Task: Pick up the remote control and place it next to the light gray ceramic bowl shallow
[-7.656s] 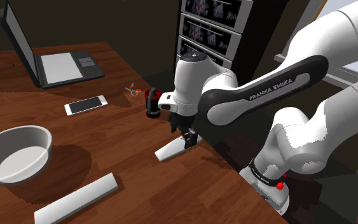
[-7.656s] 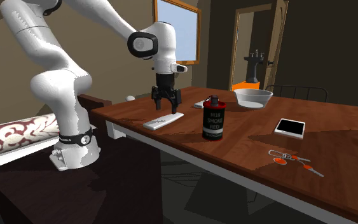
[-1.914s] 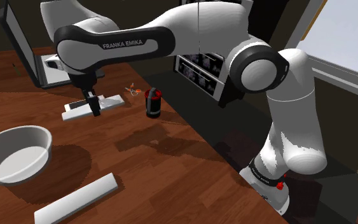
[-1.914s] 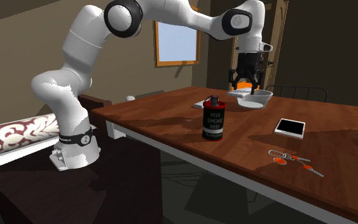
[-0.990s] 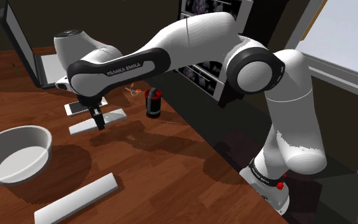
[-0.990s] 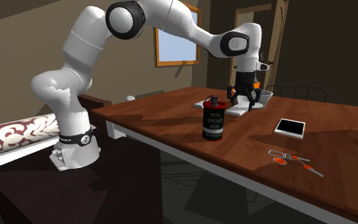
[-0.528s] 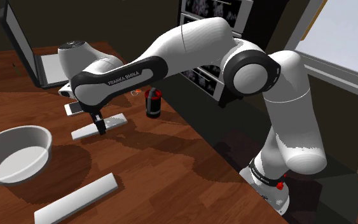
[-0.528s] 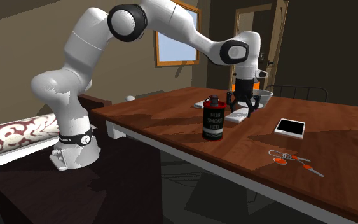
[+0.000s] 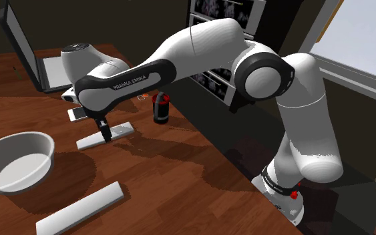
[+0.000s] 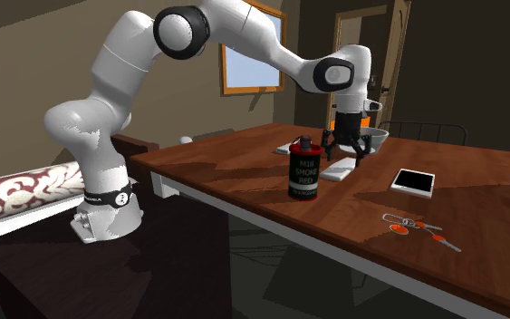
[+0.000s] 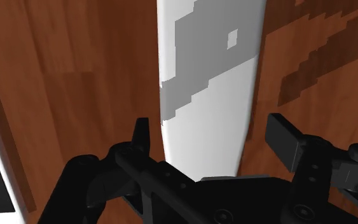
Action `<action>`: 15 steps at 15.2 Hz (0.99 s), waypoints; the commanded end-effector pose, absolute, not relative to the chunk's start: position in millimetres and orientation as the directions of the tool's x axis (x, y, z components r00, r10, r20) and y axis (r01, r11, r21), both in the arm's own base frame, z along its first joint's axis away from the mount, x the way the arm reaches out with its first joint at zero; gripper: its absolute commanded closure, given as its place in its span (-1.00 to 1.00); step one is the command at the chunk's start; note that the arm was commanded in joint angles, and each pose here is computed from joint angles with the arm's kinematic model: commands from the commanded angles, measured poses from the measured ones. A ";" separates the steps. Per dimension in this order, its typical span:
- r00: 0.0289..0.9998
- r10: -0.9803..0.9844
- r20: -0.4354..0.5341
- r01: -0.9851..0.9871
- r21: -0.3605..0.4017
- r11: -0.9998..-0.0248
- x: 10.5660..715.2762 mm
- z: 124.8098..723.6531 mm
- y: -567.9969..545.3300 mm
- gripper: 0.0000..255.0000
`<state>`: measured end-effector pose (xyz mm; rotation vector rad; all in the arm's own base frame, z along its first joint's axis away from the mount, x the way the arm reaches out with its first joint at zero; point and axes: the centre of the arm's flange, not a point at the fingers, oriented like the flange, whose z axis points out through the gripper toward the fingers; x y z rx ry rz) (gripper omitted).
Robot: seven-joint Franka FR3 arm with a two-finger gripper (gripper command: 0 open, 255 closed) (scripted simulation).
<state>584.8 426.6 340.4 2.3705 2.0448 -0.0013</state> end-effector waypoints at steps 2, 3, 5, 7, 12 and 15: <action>0.147 0.989 -0.008 0.989 0.008 -0.147 584.8 340.4 426.6 -1.00; 0.147 0.989 -0.008 0.989 0.008 -0.147 584.8 340.4 426.6 -1.00; 0.147 0.989 -0.008 0.989 0.008 -0.147 584.8 353.7 426.6 -1.00; 0.147 0.989 -0.008 0.989 0.008 -0.147 584.6 380.1 426.8 -1.00; 0.147 0.989 -0.008 0.989 0.008 -0.147 584.5 390.5 426.9 -1.00; 0.147 0.989 -0.008 0.989 0.008 -0.147 584.5 390.5 426.9 -1.00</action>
